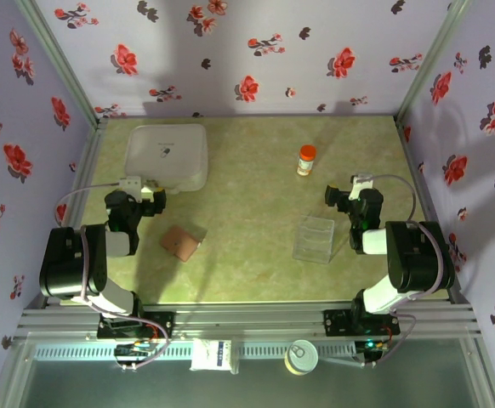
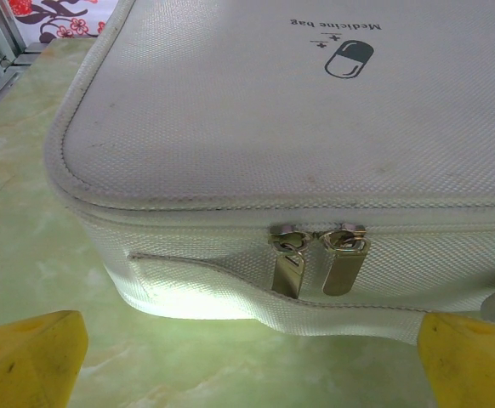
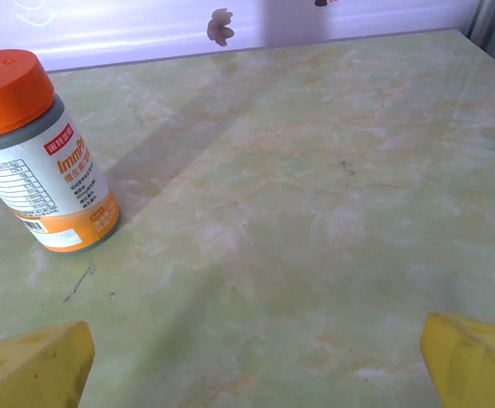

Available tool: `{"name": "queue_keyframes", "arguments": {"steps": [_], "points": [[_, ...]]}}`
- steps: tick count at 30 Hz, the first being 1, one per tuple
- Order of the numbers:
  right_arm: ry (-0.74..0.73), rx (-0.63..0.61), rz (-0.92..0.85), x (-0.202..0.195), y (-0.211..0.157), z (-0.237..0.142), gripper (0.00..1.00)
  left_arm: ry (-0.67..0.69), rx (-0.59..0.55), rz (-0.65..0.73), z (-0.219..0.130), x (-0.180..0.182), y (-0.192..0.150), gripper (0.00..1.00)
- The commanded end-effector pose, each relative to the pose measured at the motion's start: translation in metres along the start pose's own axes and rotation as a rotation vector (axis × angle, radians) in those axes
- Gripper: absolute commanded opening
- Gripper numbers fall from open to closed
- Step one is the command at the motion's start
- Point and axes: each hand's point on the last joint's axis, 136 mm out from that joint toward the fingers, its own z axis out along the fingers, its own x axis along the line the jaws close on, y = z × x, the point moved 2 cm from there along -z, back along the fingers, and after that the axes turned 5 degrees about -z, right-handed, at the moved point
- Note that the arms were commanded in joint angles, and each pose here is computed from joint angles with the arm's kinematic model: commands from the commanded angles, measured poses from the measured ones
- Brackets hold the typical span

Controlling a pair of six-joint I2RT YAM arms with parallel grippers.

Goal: Take the credit cards out of the card holder

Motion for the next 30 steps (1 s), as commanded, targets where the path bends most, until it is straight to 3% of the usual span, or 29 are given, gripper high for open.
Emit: {"name": "queue_keyframes", "arguments": {"steps": [1,8,12,17,23,30], "points": [[0.0,-0.02,-0.003,-0.001,0.003,0.0,0.99,0.021,-0.032,-0.012,0.001,0.005,0.009,1.0],[-0.012,-0.008,-0.002,-0.003,0.015,-0.005,0.99,0.04,-0.067,-0.011,-0.011,0.005,0.022,1.0],[-0.048,0.022,0.007,-0.006,0.028,-0.012,0.99,0.13,-0.055,-0.017,-0.021,0.011,0.037,1.0],[-0.057,0.141,0.063,-0.005,0.034,-0.028,0.98,0.197,0.004,-0.159,-0.037,0.015,0.049,1.0],[-0.037,0.297,0.199,0.011,0.033,-0.059,0.88,0.169,0.138,-0.284,-0.055,0.001,0.051,1.0],[-0.018,0.498,0.328,0.036,0.026,-0.089,0.67,0.079,0.311,-0.453,-0.076,-0.024,0.065,1.0]]}}
